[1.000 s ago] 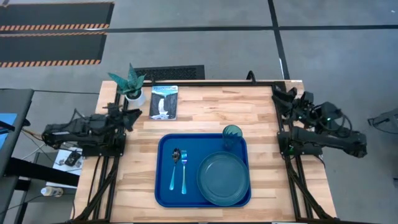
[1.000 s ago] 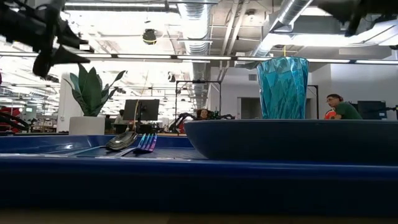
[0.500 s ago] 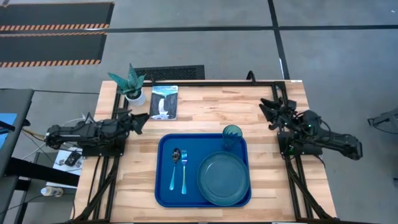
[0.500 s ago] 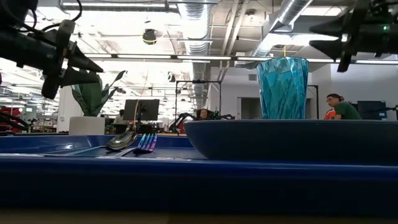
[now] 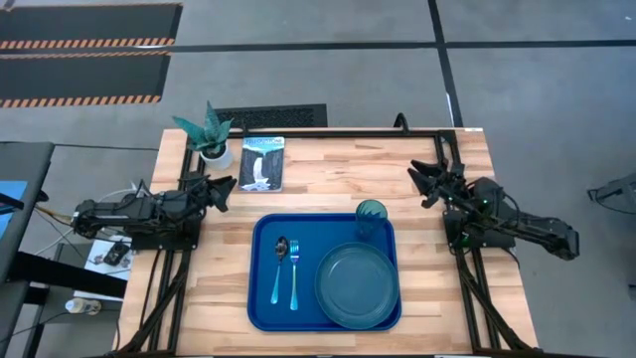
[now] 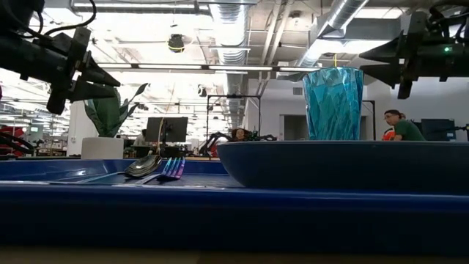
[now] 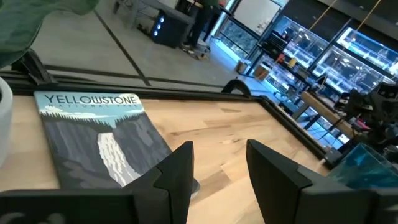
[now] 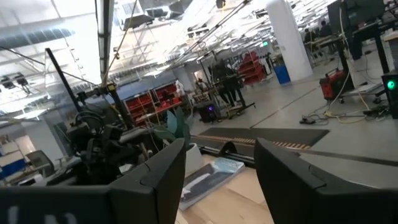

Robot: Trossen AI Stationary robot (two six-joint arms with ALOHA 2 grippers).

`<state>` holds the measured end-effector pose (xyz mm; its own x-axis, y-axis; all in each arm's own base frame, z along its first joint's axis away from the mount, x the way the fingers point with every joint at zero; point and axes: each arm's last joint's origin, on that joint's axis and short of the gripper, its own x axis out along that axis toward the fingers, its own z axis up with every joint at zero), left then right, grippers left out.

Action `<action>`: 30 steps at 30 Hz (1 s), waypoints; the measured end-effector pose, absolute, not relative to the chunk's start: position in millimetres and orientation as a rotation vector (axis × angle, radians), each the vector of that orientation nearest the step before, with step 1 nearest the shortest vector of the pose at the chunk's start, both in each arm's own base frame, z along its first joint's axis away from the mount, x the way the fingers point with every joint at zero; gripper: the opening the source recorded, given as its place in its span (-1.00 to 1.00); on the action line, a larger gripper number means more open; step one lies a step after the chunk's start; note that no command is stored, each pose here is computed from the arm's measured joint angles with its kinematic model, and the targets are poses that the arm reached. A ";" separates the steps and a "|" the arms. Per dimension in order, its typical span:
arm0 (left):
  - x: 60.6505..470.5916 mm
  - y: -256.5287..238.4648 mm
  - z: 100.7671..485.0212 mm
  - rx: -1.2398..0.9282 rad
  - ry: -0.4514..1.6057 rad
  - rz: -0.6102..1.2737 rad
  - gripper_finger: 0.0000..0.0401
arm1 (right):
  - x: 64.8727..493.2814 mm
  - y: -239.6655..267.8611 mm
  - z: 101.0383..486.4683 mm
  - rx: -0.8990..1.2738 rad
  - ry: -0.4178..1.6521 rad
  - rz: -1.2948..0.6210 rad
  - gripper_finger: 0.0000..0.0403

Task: Pick and place plate/cup/fork/spoon on tray
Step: Return to Home Position

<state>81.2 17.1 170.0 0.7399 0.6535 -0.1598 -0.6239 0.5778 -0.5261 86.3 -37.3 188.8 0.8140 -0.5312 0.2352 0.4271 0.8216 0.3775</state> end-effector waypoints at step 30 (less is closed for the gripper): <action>84.2 12.8 168.2 -0.633 0.018 0.579 -0.32 | 86.4 -37.3 188.0 0.318 -0.339 -0.521 0.06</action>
<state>84.2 12.8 168.2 0.8423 0.5052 -0.1880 -0.5159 0.6542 -0.5531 86.4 -37.3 188.0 0.8146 -0.5312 0.2331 0.4276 0.8213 0.3776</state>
